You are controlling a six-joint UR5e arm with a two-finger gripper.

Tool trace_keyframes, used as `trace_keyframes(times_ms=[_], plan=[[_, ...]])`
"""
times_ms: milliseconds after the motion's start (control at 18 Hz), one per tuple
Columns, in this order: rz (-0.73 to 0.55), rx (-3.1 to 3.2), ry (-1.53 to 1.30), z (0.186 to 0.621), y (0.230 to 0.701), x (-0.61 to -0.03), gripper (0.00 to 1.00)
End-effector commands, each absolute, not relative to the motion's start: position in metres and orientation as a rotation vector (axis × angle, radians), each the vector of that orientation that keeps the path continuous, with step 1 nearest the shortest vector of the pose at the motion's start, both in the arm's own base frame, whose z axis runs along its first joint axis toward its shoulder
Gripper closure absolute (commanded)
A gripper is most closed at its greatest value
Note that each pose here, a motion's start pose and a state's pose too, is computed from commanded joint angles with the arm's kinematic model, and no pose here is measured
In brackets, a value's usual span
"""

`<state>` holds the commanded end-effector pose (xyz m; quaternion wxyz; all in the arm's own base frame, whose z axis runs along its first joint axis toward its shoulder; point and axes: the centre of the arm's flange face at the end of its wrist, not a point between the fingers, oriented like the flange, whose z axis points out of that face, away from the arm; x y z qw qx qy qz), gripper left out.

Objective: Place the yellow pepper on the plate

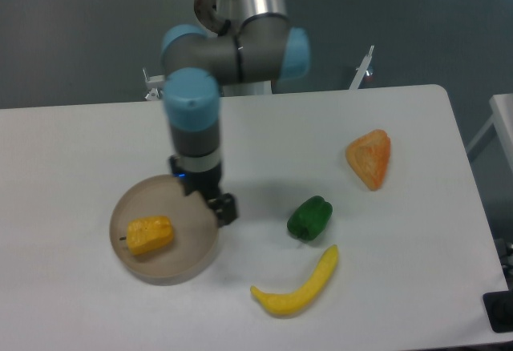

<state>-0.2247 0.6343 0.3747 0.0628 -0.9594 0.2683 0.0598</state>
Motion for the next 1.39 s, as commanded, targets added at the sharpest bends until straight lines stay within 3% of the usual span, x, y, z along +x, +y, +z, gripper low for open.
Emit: trace_keyframes(times_ms=[389,611,1389], plan=[[0.164,-2.896,0.847,0.373,0.591,-0.321,0.00],[0.006,-2.934,0.909,0.356,0.542,-0.378,0.00],[0.069,-3.030,0.977,0.356,0.516,-0.397,0.00]])
